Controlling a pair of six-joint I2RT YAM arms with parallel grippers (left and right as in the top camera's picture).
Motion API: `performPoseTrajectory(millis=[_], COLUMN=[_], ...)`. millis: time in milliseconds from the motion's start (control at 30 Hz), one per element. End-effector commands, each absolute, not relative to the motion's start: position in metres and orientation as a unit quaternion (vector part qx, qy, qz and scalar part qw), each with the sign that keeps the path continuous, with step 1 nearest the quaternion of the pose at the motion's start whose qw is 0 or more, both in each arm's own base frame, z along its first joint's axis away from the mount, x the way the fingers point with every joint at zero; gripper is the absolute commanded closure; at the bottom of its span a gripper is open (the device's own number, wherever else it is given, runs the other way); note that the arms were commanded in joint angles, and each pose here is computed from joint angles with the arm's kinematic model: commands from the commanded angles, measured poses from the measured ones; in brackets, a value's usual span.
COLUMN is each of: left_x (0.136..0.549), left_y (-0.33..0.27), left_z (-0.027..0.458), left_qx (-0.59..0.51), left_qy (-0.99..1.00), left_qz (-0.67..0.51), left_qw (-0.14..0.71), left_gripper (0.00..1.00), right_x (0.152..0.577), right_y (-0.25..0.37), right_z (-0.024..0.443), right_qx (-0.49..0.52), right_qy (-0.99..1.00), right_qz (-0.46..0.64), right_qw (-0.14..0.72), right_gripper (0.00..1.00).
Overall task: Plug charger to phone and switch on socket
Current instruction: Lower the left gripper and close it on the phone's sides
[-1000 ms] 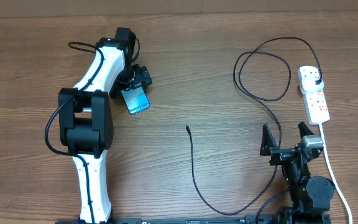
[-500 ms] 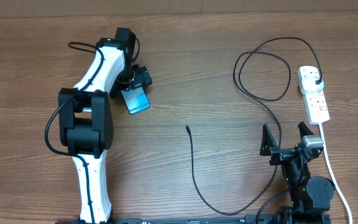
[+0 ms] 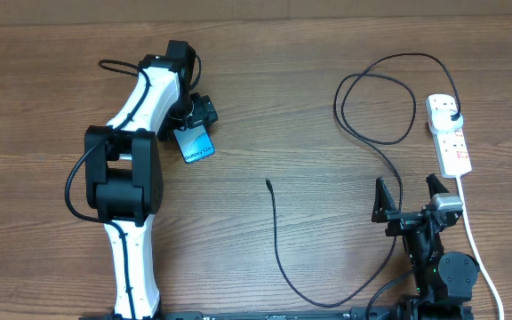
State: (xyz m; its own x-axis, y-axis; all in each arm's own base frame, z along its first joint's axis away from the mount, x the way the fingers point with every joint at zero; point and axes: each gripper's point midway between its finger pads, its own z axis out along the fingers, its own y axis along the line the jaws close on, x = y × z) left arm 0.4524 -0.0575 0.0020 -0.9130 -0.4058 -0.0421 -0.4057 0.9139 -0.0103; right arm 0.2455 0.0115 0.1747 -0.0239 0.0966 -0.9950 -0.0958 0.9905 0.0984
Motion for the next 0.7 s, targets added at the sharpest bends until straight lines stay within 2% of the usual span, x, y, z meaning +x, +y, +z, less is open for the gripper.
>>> performPoseTrajectory(millis=[0, 667], left_x=[0.4424, 0.4441], left_y=[-0.0565, -0.0568], left_z=[-0.0102, -0.0103], left_qx=[-0.215, -0.215], left_qy=[0.977, 0.977], left_qz=[0.005, 0.003], left_qw=[0.003, 0.006], left_gripper=[0.00, 0.00], right_x=[0.2457, 0.2457], right_y=[0.0108, 0.0108], right_z=[0.1725, 0.1725], right_qx=[0.004, 0.003], right_qy=[0.711, 0.711], right_qz=[0.068, 0.068], right_qw=[0.699, 0.699], right_gripper=[0.00, 0.00])
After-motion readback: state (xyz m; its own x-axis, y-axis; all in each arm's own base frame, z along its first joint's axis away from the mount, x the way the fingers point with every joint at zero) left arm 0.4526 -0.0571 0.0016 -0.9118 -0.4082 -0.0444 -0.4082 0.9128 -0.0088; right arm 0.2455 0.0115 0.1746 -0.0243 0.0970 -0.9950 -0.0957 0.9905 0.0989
